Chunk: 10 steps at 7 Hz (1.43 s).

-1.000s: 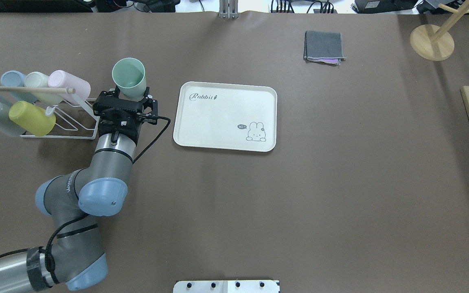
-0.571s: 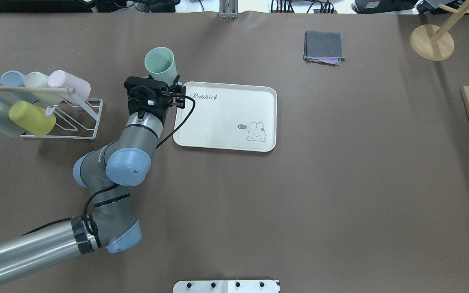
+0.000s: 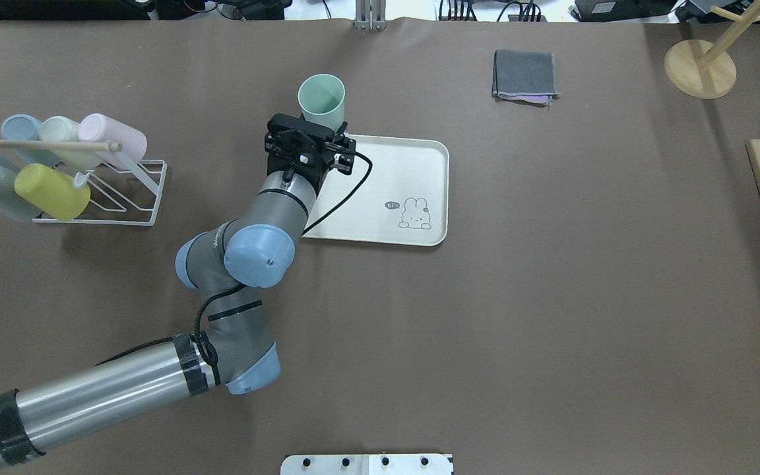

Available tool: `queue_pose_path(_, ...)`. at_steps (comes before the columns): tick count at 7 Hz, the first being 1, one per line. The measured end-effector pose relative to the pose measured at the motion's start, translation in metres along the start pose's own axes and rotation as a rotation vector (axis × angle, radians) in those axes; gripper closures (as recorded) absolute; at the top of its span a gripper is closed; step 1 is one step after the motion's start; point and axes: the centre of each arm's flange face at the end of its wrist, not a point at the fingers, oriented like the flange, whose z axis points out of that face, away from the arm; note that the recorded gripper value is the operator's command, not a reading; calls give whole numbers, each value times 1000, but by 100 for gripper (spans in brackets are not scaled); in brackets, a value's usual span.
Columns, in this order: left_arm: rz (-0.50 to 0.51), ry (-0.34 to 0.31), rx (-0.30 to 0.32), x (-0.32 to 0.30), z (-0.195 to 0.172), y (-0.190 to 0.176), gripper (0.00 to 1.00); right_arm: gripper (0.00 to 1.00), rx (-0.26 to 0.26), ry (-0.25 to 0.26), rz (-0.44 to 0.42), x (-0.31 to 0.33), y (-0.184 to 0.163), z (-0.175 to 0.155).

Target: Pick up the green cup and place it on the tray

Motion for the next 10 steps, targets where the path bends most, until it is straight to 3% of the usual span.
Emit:
queue_pose_path(2,23,1,2,33,-21,24,67,0,-5,-5,17,9,10,3)
queue_pose_path(8,123,-63,-56,79,-25,58,67,0,-12,-7,31,15,19,7)
queue_pose_path(10,100,-66,-73,91,-28,72,67,0,-13,-7,32,15,20,7)
